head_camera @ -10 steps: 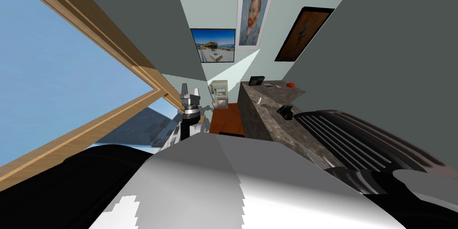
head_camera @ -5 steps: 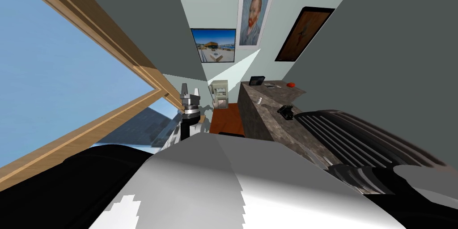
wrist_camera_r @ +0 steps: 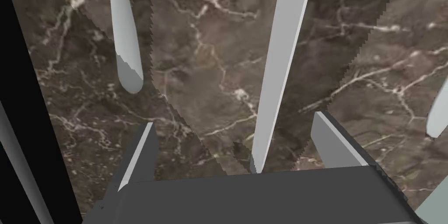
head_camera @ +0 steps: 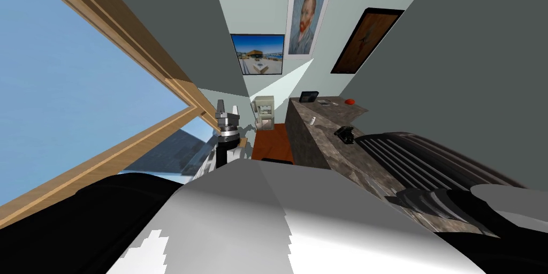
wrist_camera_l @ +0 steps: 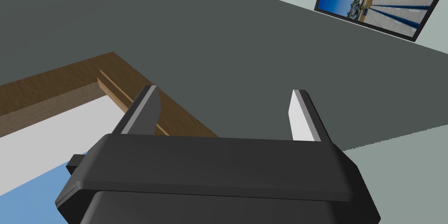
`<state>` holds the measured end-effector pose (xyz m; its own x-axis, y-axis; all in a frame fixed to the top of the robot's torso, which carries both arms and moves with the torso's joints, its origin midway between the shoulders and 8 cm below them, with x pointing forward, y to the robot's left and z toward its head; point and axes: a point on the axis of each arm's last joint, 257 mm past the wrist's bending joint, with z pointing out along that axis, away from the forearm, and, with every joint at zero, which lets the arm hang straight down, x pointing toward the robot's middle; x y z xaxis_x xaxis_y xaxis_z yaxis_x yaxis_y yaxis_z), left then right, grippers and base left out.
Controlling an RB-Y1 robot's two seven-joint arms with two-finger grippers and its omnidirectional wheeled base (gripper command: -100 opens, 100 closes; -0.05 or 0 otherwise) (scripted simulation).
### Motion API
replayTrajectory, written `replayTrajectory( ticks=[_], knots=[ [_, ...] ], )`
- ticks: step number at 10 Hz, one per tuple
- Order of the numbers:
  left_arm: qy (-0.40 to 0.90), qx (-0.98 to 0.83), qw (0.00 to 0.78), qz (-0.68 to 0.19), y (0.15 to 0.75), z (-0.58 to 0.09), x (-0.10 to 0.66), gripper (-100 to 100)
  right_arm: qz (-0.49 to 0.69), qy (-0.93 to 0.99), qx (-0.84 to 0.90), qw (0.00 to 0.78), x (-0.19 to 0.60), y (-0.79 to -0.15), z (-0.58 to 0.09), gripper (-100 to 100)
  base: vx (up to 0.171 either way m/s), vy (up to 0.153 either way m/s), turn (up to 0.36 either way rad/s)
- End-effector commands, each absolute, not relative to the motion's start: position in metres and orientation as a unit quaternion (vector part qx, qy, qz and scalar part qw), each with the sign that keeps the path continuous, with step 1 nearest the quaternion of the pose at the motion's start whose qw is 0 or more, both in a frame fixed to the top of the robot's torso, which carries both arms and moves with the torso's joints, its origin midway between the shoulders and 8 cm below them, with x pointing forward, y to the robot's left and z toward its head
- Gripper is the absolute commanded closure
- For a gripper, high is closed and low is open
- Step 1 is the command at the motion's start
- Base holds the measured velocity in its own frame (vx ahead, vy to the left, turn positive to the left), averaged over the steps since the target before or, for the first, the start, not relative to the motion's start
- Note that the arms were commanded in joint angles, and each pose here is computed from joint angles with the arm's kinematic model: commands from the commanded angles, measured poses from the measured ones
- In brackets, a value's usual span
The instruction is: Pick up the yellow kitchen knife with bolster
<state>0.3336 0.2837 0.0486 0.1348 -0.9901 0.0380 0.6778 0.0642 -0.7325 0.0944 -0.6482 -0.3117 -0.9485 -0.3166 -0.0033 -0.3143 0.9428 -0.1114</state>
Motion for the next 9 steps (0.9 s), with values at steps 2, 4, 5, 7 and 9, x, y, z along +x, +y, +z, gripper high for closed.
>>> replayTrajectory(
  ticks=[2,4,5,7,9],
  knots=[
    [0.25,-0.313,0.685,-0.608,0.284,0.049,0.334,0,-0.064,0.983,-0.174,0.002,0.106,-0.656,-0.299,-100,0.017,0.071,0.011],
    [0.25,-0.313,0.685,-0.608,0.284,0.049,0.334,0,-0.051,0.986,-0.157,-0.017,0.076,-0.651,-0.309,-100,-0.012,0.005,-0.127],
    [0.25,-0.313,0.685,-0.608,0.284,0.049,0.334,0,-0.039,0.989,-0.141,-0.029,0.052,-0.644,-0.319,-100,-0.017,-0.045,-0.045],
    [0.25,-0.313,0.685,-0.608,0.284,0.049,0.334,0,-0.039,0.989,-0.141,-0.029,0.052,-0.644,-0.319,-100,-0.005,-0.03,-0.002],
    [0.25,-0.313,0.685,-0.608,0.284,0.049,0.334,0,-0.04,0.99,-0.136,-0.028,0.047,-0.645,-0.322,-100,0.003,0.001,0.015]
  ],
)
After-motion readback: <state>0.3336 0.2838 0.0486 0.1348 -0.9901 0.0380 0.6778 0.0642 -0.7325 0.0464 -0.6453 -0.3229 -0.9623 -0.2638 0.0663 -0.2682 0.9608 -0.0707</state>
